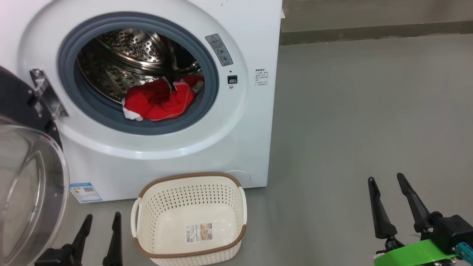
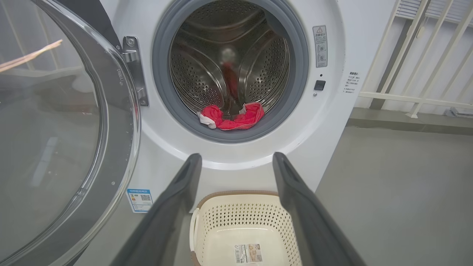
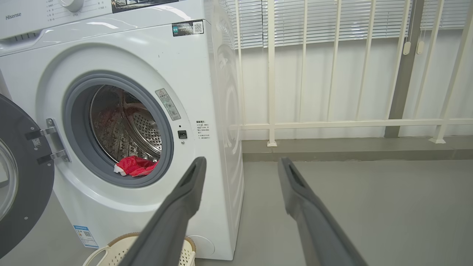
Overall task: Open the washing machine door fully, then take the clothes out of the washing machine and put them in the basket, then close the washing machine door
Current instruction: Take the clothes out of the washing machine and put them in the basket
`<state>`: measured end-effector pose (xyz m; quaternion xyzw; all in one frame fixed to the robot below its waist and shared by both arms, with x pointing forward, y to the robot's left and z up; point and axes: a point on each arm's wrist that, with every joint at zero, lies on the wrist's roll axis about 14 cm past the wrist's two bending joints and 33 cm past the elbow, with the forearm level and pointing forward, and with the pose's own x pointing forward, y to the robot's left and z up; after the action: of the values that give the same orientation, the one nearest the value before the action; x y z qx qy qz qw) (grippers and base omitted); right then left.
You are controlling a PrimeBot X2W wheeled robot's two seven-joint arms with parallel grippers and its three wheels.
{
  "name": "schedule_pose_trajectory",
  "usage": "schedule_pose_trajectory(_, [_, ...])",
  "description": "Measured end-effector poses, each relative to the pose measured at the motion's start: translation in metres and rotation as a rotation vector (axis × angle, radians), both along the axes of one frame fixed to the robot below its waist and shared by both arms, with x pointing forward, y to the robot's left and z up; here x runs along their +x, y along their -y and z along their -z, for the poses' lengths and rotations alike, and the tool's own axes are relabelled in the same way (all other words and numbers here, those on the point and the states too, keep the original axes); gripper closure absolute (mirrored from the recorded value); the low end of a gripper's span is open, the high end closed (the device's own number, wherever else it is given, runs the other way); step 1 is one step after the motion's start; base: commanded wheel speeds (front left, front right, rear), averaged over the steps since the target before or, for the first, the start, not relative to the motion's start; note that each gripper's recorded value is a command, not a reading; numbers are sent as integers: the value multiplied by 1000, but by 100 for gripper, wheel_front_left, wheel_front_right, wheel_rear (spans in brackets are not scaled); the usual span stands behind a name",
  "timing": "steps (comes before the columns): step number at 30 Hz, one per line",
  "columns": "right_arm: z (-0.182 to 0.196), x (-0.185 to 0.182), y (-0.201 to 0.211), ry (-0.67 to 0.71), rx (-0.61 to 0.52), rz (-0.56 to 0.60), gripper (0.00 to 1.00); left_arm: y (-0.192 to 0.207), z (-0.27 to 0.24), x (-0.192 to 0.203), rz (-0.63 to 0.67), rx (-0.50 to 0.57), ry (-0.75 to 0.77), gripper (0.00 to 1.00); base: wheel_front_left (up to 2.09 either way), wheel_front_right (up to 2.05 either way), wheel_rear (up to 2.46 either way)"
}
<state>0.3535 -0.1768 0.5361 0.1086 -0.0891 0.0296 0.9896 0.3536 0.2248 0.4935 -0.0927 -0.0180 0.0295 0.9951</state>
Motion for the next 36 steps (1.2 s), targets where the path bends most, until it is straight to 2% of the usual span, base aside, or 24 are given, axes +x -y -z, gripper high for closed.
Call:
schedule_pose_trajectory(5, [1, 0, 0, -3, 0, -1, 0, -2, 0, 0, -13, -15, 2, 0, 176, -176, 0])
schedule_pose_trajectory(10, [5, 1, -1, -16, 9, -2, 0, -2, -4, 1, -41, -150, 35, 0, 202, -201, -1])
schedule_pose_trajectory(20, [6, 3, -5, -20, 8, -16, 0, -1, -6, 0, -22, -130, 37, 0, 105, -105, 0])
schedule_pose_trajectory(36, [8, 3, -5, -27, 7, -17, 0, 1, -5, 1, -15, -124, 33, 0, 3, -3, 0])
